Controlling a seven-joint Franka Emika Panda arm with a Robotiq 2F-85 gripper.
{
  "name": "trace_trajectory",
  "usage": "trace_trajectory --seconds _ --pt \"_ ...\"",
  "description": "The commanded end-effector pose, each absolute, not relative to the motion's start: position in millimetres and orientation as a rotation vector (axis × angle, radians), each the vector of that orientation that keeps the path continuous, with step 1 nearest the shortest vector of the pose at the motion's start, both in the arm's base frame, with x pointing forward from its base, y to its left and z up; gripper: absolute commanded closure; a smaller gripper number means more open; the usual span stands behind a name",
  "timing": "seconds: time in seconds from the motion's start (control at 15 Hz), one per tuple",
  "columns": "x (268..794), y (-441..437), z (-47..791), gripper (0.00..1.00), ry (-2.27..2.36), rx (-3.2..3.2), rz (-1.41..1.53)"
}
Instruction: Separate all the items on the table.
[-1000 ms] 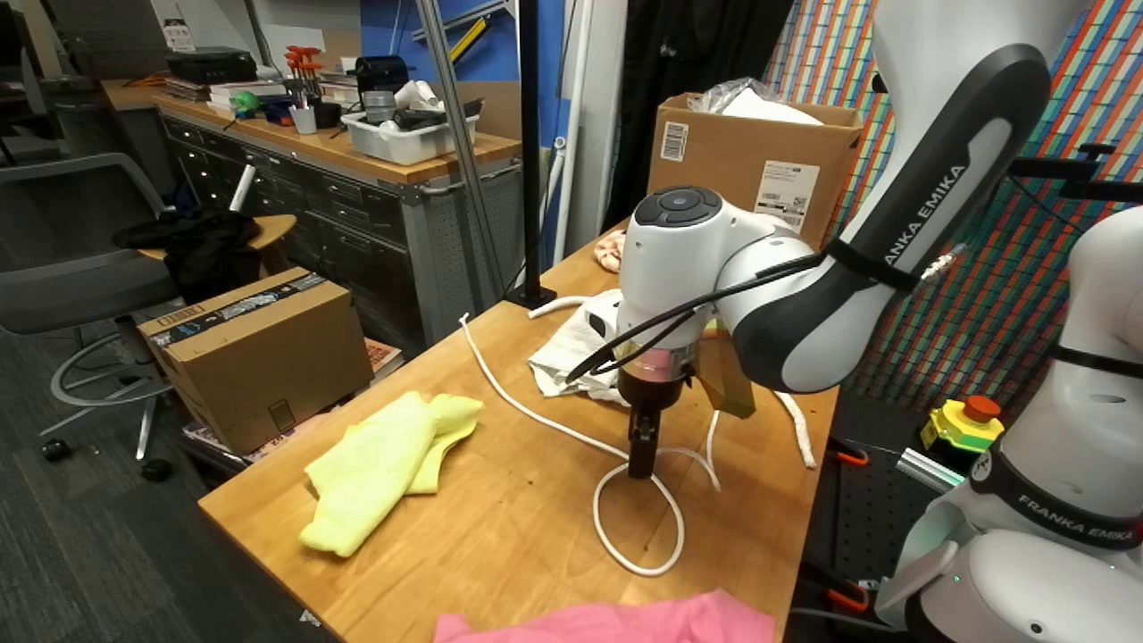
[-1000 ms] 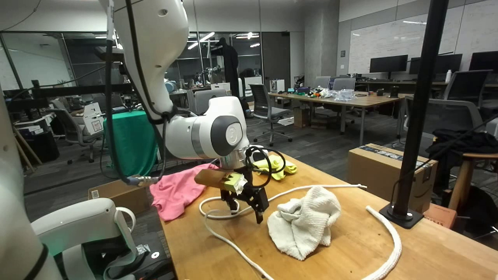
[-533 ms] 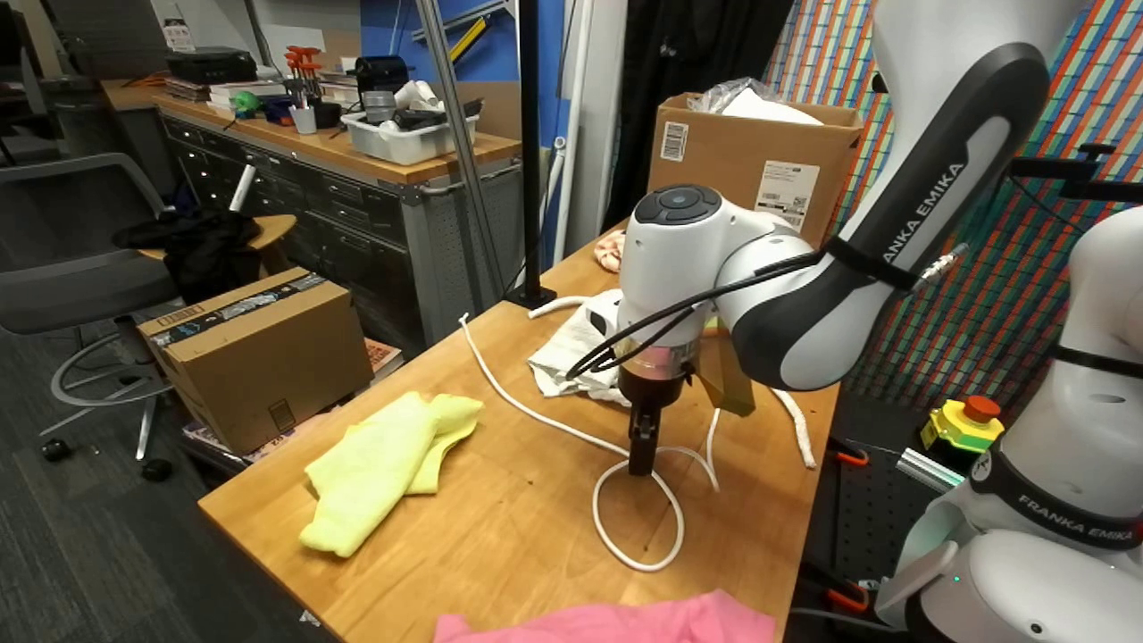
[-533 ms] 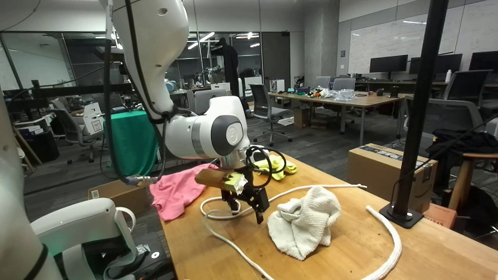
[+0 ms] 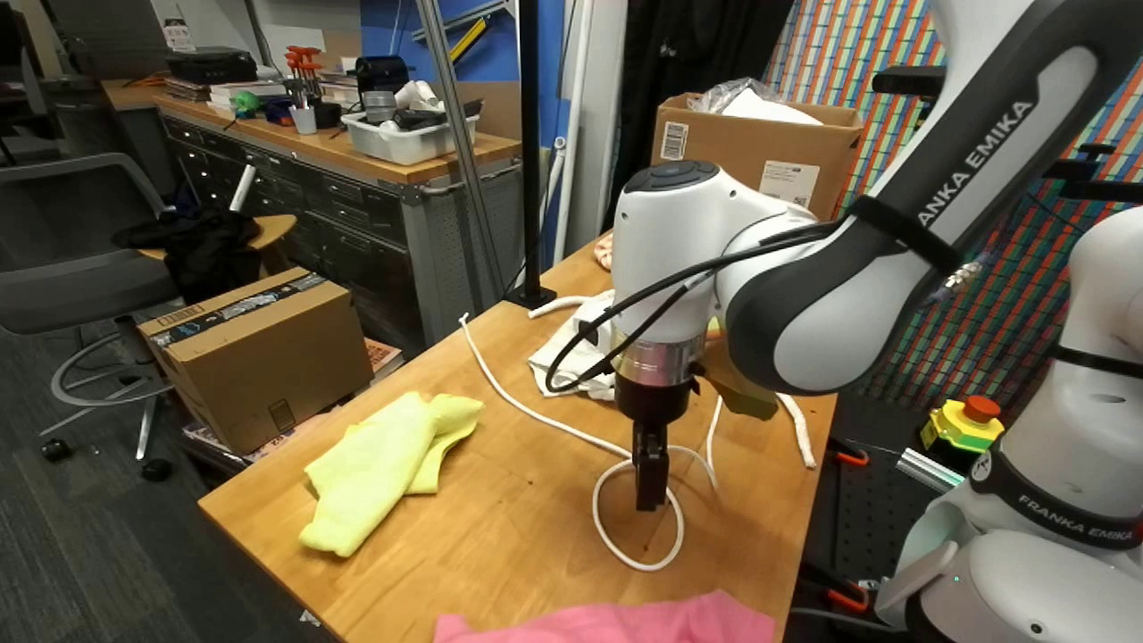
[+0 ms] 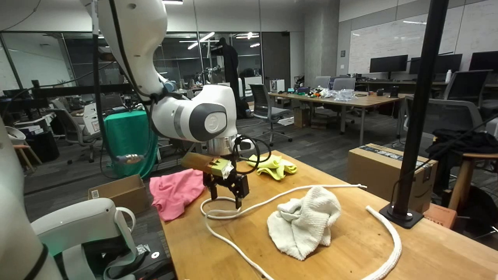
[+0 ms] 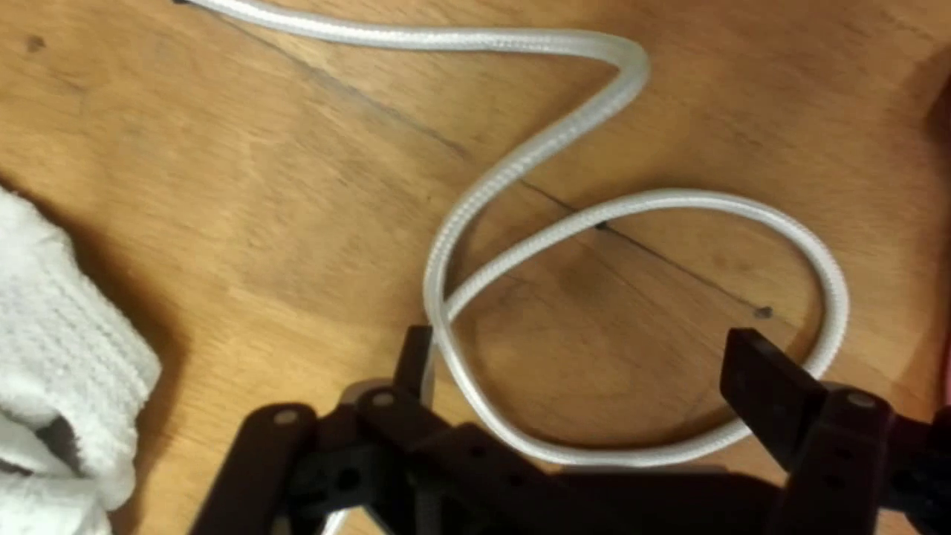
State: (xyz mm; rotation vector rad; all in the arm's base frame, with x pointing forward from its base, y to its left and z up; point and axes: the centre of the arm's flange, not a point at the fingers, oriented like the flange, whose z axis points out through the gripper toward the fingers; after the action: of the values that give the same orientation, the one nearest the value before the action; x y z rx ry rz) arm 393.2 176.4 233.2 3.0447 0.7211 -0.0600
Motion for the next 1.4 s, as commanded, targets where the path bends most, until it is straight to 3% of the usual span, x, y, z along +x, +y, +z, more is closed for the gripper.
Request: trace_trajectory --seconds 0.0,0.53,0.93,1.33 --pt "401 176 290 0.00 0.792 3.040 -0.027" --pt "426 142 447 0.00 0.787 3.002 0.136" --pt "378 73 561 0.00 0.662 3.130 0.584" --pt "327 20 610 0.00 0.559 3.160 1.059"
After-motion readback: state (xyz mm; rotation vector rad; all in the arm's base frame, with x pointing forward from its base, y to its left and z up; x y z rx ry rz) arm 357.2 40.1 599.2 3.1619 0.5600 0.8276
